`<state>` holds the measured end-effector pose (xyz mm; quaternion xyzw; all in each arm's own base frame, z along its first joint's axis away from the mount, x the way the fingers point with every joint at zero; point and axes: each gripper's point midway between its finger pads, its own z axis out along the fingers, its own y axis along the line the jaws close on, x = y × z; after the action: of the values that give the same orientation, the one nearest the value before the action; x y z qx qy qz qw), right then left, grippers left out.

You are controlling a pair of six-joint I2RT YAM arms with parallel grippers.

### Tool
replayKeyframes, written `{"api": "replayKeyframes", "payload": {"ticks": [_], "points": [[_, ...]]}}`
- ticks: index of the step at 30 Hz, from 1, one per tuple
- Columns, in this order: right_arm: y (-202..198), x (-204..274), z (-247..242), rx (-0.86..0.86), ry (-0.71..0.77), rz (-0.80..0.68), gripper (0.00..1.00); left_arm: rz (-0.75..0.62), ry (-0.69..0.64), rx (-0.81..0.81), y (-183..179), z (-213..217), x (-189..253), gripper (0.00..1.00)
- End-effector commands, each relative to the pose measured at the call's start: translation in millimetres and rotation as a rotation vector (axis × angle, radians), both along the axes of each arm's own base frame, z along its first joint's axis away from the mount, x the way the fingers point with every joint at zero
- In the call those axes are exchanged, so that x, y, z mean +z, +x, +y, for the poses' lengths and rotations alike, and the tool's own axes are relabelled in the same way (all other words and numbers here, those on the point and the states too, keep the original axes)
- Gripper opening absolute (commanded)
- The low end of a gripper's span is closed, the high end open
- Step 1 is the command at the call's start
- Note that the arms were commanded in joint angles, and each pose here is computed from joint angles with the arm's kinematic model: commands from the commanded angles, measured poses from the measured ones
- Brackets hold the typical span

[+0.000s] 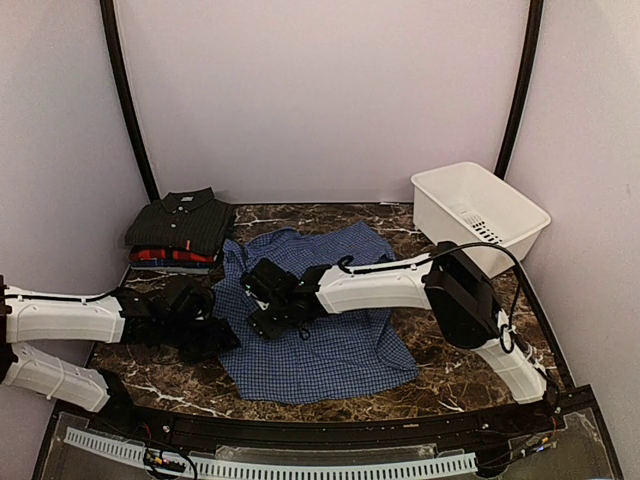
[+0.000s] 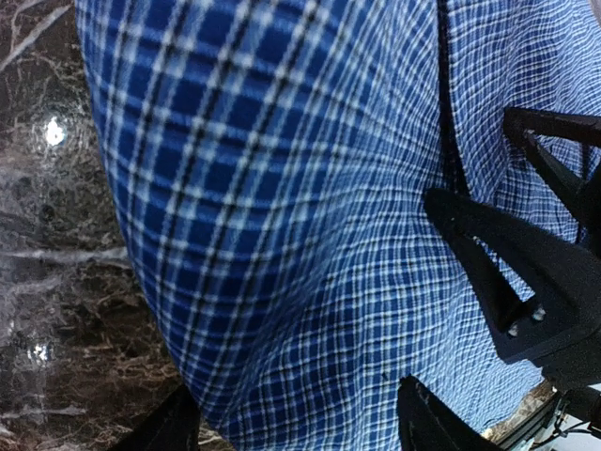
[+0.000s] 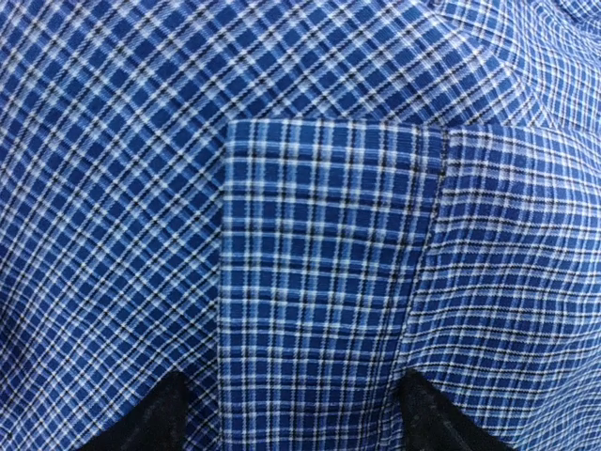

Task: Fold and stack the long sleeve shirts
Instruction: Flatten out the crumpled shirt at the center of the board.

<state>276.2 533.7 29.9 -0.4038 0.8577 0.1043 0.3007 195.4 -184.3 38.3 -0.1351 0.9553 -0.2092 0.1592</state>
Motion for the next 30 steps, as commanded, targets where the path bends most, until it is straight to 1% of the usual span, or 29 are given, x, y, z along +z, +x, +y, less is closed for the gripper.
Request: {"api": "replayKeyframes", "payload": {"ticks": [1, 3, 4, 5, 6, 7, 8, 9, 10, 12, 13, 16, 19, 22, 26, 30], "points": [[4, 1, 0, -0.023, -0.002, -0.010, 0.65, 0.019, 0.000, 0.003, -4, -7, -11, 0.68], [8, 5, -1, -0.036, 0.007, -0.009, 0.55, 0.028, 0.009, -0.007, -5, -9, -15, 0.60], [10, 7, -2, -0.042, 0.014, -0.007, 0.50, 0.032, 0.015, -0.013, -6, -10, -16, 0.50], [12, 10, -2, -0.048, 0.024, -0.003, 0.44, 0.032, 0.017, -0.018, -6, -11, -16, 0.45], [14, 12, -3, -0.054, 0.033, -0.001, 0.38, 0.035, 0.021, -0.023, -7, -12, -17, 0.33], [17, 16, -3, -0.060, 0.042, 0.000, 0.32, 0.034, 0.024, -0.029, -7, -12, -16, 0.28], [20, 19, -5, -0.069, 0.048, 0.000, 0.25, 0.037, 0.028, -0.032, -8, -12, -16, 0.16], [22, 23, -6, -0.077, 0.055, -0.003, 0.19, 0.042, 0.037, -0.037, -9, -11, -16, 0.11], [25, 27, -8, -0.085, 0.059, -0.008, 0.13, 0.038, 0.035, -0.043, -9, -12, -13, 0.03], [31, 36, -11, -0.103, 0.066, -0.023, 0.03, 0.036, 0.039, -0.061, -10, -13, -9, 0.00], [35, 43, -15, -0.118, 0.065, -0.036, 0.00, 0.046, 0.046, -0.078, -13, -13, -9, 0.00], [50, 73, -33, -0.173, 0.064, -0.094, 0.00, 0.057, 0.040, -0.126, -18, -19, -2, 0.00], [73, 111, -66, -0.250, 0.060, -0.174, 0.00, 0.093, 0.046, -0.193, -30, -23, 2, 0.00], [103, 151, -118, -0.360, 0.040, -0.266, 0.00, 0.116, 0.064, -0.252, -41, -25, 7, 0.00], [138, 199, -194, -0.511, 0.041, -0.354, 0.00, 0.168, 0.070, -0.300, -59, -23, 7, 0.00], [167, 229, -266, -0.650, 0.036, -0.410, 0.00, 0.222, 0.070, -0.337, -79, -21, 4, 0.00]]}}
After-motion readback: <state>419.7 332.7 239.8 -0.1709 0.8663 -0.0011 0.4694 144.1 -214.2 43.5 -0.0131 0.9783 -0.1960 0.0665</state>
